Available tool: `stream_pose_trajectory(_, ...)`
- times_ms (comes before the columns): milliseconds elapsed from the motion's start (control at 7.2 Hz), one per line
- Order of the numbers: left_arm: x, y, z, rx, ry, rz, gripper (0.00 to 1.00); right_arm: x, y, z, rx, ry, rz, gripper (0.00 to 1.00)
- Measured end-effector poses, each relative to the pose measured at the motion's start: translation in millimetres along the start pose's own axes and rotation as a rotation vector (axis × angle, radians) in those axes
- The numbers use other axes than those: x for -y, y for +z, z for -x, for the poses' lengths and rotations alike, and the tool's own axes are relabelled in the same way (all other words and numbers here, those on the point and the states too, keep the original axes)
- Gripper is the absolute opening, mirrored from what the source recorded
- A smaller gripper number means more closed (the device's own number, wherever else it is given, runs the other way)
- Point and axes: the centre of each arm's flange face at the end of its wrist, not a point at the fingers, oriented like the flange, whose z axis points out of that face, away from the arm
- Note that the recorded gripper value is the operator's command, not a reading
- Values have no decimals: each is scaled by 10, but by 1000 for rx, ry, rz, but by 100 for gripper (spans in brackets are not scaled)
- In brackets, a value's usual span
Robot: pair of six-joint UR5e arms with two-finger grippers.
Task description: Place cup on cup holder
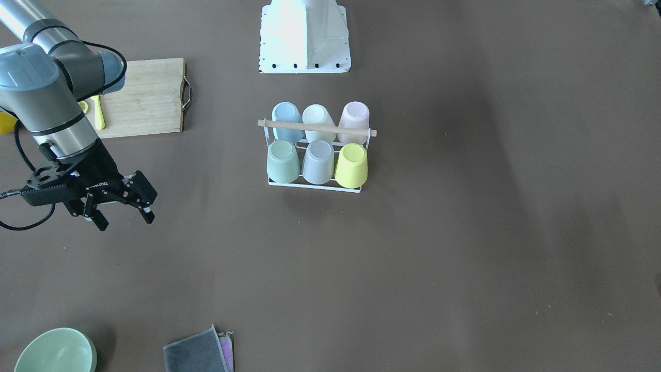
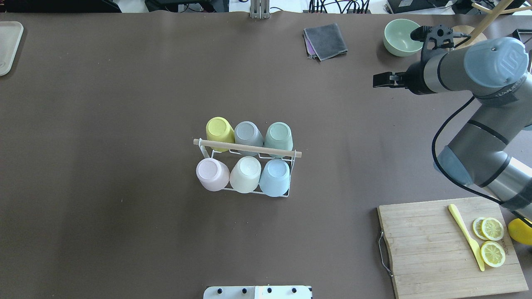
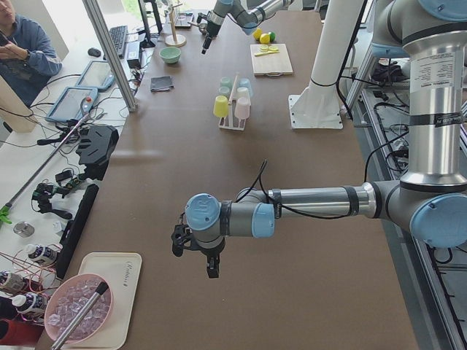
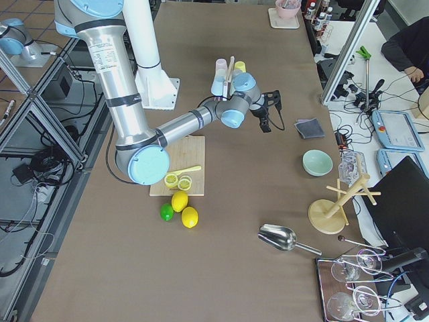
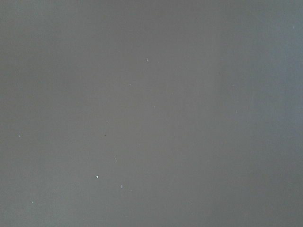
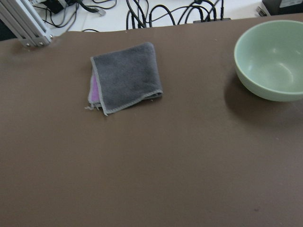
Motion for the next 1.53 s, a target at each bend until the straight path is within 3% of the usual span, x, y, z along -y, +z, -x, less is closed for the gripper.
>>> stream_pose_trajectory(417, 1, -4, -4, 0, 2, -1, 99, -72, -261, -926, -118, 43, 242, 100)
stream_pose_trajectory(694, 9, -9, -10, 0, 3, -2, 99, 70, -450, -1568, -216, -47, 356, 100)
stream_pose_trajectory(972, 15, -13, -12, 1, 4, -3, 99, 215, -730, -2210, -271, -116, 440, 100)
stream_pose_trajectory(1250, 16, -10, -9, 2, 3, -2, 99, 99, -1075, -3108, -281, -77, 479, 100)
stream_pose_trajectory(1528, 16, -10, -9, 2, 3, -2, 99, -130, -1350, -4048, -196, -22, 506, 100)
